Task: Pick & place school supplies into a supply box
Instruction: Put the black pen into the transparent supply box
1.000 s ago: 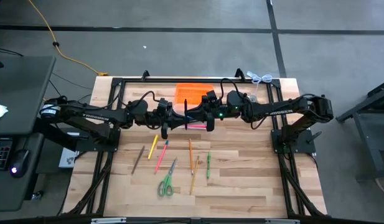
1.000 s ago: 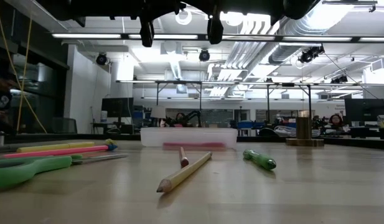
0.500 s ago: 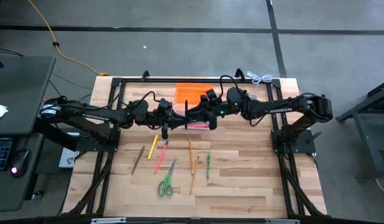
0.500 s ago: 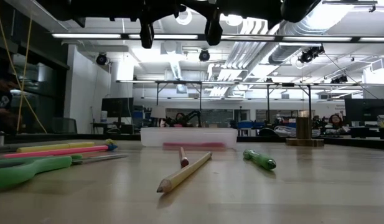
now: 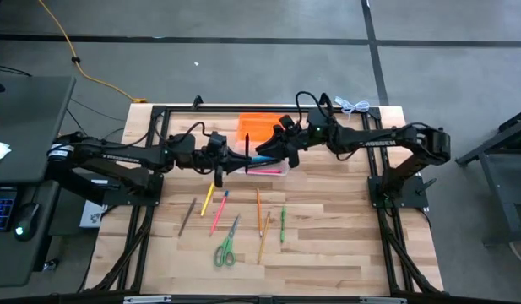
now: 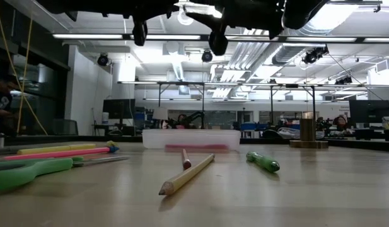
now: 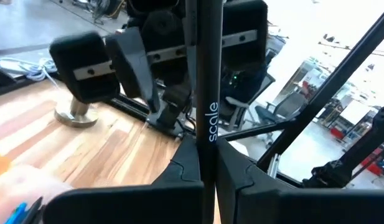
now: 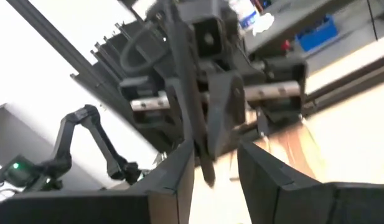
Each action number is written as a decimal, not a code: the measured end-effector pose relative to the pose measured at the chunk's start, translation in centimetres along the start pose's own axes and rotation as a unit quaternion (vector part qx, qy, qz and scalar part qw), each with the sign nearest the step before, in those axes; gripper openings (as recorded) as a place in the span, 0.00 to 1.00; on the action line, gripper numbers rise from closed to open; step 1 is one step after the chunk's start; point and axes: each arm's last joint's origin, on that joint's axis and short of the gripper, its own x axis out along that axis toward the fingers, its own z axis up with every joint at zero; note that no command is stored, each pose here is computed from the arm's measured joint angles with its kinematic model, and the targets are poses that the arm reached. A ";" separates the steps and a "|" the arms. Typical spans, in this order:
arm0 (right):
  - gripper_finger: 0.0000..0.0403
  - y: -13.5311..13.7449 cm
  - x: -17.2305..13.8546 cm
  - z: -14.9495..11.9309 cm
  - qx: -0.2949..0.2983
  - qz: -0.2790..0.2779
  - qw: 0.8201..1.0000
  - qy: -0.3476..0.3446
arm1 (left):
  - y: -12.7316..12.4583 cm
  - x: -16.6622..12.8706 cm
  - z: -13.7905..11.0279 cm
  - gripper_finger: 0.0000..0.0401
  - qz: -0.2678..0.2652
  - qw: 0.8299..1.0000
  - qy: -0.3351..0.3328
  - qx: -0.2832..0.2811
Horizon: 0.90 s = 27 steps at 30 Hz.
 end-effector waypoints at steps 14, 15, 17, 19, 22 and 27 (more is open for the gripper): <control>0.25 -0.3 -2.4 -0.1 0.037 0.014 0.996 0.085 | -0.2 -2.6 0.4 0.09 0.050 0.998 0.037 0.006; 0.25 -0.1 -2.8 -0.3 0.037 0.007 0.995 0.090 | -0.2 -2.7 0.5 0.09 0.051 0.998 0.038 0.009; 0.25 0.6 -3.7 -0.5 0.035 -0.008 0.995 0.094 | -0.2 -2.8 0.5 0.09 0.052 0.998 0.038 0.013; 0.25 1.3 -4.9 -0.8 0.032 -0.028 0.995 0.087 | -0.2 -2.8 0.4 0.09 0.053 0.998 0.041 0.014; 0.25 2.4 -6.7 -1.3 0.024 -0.048 0.997 0.064 | -0.1 -2.8 0.4 0.09 0.060 0.997 0.044 0.018; 0.25 4.2 -10.0 -2.7 0.010 -0.084 0.996 0.011 | 0.1 -2.8 0.2 0.09 0.075 0.996 0.049 0.020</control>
